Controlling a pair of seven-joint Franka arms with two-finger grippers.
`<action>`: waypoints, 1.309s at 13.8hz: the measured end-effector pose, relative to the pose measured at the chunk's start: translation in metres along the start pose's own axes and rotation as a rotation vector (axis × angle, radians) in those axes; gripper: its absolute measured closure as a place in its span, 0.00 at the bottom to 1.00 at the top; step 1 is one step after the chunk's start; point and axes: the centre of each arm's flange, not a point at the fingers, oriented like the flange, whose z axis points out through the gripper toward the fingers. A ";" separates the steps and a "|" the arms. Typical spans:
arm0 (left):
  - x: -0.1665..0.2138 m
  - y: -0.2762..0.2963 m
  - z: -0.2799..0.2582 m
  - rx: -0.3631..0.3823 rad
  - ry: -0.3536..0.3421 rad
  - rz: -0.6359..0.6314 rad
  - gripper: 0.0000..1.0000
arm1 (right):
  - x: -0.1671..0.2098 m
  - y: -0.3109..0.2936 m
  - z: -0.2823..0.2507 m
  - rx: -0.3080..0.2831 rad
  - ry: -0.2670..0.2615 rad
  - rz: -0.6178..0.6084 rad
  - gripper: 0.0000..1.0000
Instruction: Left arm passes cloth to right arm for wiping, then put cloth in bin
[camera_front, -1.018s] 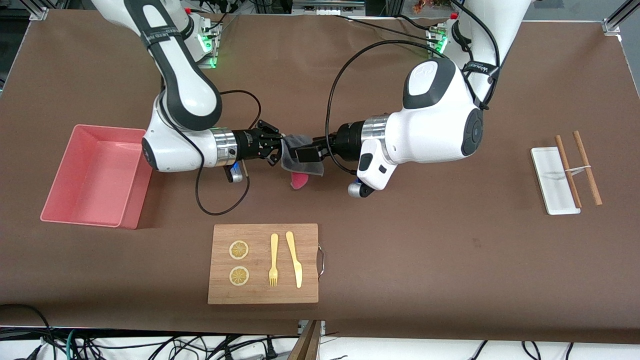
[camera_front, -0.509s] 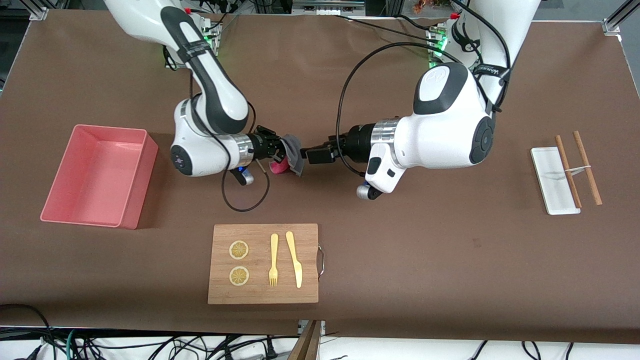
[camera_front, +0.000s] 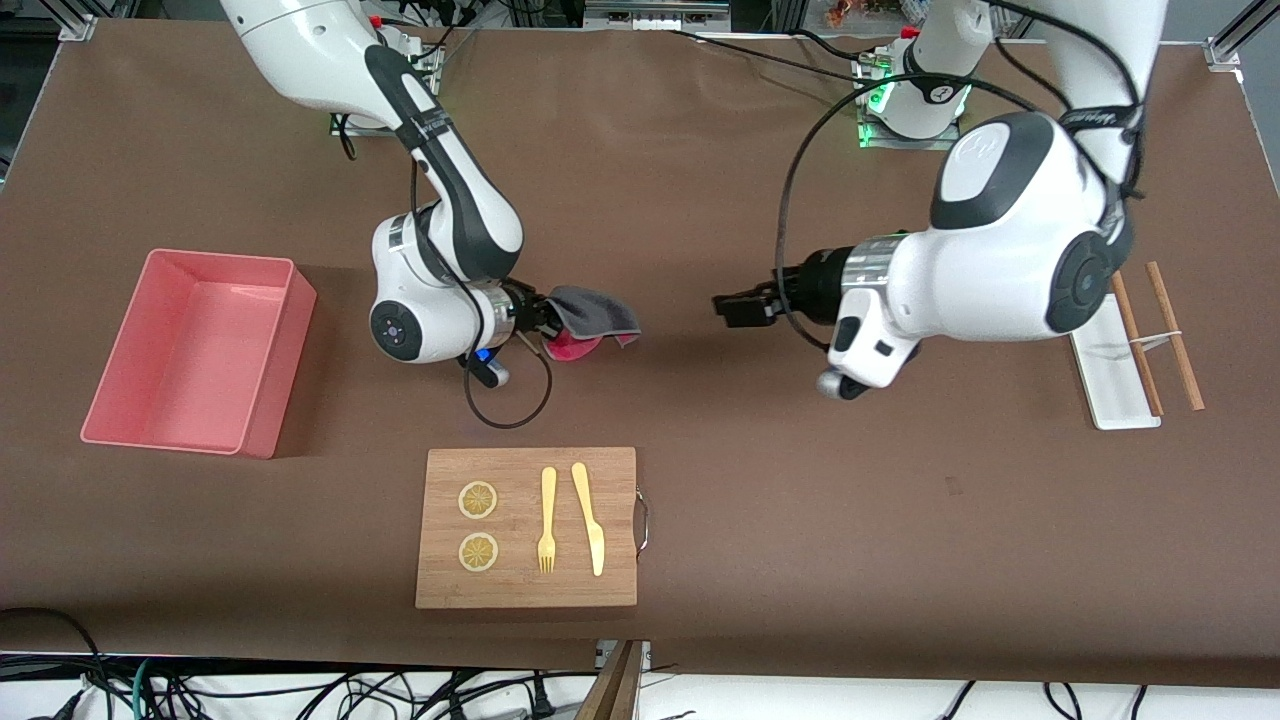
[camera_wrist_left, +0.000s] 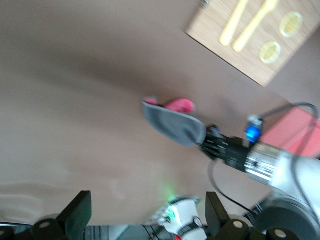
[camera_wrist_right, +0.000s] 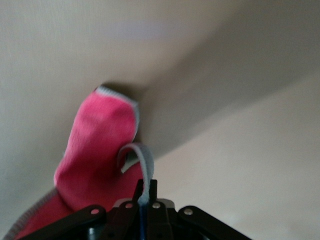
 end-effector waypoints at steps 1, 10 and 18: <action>0.000 -0.020 -0.013 0.009 0.022 -0.028 0.00 | 0.015 0.008 -0.008 -0.009 0.022 -0.032 0.98; -0.029 -0.159 -0.116 0.288 0.250 0.225 0.00 | 0.140 0.117 -0.097 -0.186 0.088 -0.352 0.98; -0.033 -0.159 -0.118 0.524 0.432 0.509 0.00 | 0.126 0.094 -0.101 -0.281 0.174 -0.438 0.98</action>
